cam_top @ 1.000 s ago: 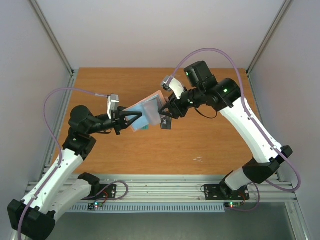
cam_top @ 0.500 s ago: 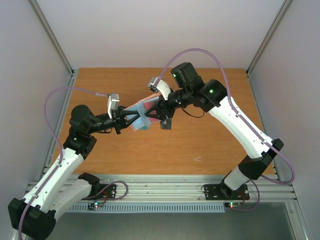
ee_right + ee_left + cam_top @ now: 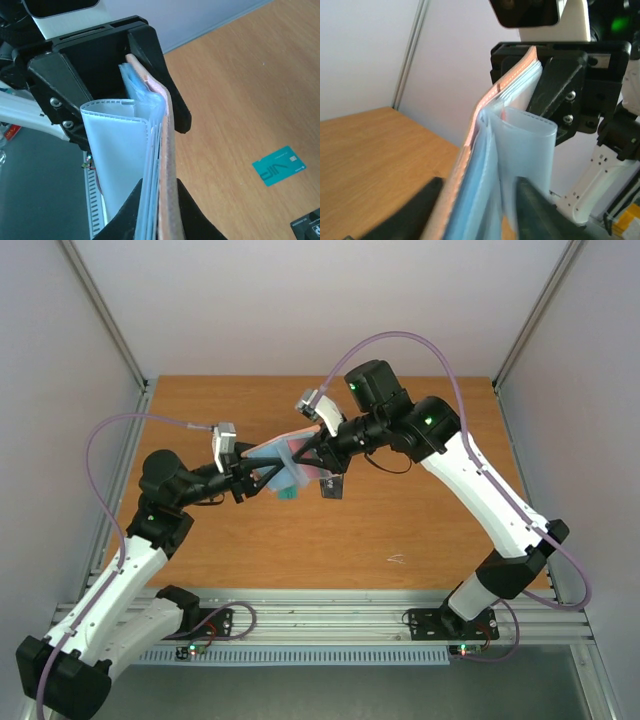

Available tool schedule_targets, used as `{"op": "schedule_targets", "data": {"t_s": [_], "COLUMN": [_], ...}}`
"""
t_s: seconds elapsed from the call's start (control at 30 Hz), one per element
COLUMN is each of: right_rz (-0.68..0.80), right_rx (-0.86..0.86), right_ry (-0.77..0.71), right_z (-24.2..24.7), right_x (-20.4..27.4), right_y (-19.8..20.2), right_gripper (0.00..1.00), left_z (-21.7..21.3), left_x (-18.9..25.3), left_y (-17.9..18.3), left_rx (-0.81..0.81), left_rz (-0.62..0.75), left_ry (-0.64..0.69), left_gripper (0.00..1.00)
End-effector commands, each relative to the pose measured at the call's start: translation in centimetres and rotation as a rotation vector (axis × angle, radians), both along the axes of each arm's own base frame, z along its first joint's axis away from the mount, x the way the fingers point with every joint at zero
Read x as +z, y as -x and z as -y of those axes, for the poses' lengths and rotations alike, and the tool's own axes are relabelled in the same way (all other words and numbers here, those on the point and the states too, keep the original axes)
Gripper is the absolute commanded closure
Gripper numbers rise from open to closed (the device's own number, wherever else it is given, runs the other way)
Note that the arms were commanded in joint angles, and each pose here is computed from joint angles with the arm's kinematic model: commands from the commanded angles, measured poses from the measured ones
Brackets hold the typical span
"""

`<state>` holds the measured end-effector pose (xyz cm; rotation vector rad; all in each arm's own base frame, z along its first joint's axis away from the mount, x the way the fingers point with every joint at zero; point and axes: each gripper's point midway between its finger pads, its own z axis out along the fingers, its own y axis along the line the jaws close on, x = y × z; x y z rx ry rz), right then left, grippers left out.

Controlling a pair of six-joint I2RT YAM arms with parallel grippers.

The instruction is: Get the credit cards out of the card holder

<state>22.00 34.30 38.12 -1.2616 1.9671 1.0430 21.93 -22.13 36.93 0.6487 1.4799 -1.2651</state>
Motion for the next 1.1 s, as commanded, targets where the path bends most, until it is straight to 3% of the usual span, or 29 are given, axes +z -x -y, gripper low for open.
{"op": "schedule_targets", "data": {"t_s": [0.0,0.13,0.3,0.37,0.43,0.5,0.53,0.7,1.07], "right_rz": [-0.029,-0.074,-0.056,-0.043,-0.019,0.008,0.023,0.034,-0.054], "right_rx": [-0.038,-0.050,-0.012,0.005,0.018,0.012,0.002,-0.042,-0.074], "right_ry": [-0.003,-0.020,-0.036,-0.040,-0.041,-0.035,-0.032,-0.032,0.000], "right_z": [-0.4,-1.1,-1.5,-1.3,-0.8,-0.2,0.3,3.1,4.3], "right_x": [0.4,0.5,1.3,1.6,1.9,2.1,2.2,2.5,1.1], "right_y": [-0.3,-0.7,0.3,0.8,1.2,1.3,1.2,0.6,-0.4], "right_gripper": [0.99,0.99,0.99,0.99,0.97,0.85,0.78,0.57,0.54], "left_z": [-0.1,-0.2,-0.6,-0.5,-0.6,-0.6,-0.7,-0.7,-0.6], "left_x": [1.3,1.1,0.8,0.7,0.7,0.7,0.7,0.6,0.8], "left_y": [0.0,-0.5,-1.4,-1.4,-1.3,-1.2,-1.2,-1.1,-0.9], "left_rx": [0.013,0.035,0.088,0.083,0.083,0.085,0.087,0.085,0.073], "left_rz": [0.050,0.037,0.020,0.018,0.020,0.019,0.018,0.010,0.020], "left_ry": [0.019,0.019,0.015,0.014,0.016,0.017,0.019,0.024,0.024], "left_gripper": [0.46,0.29,0.28,0.41,0.66,0.93,0.99,1.00,1.00]}}
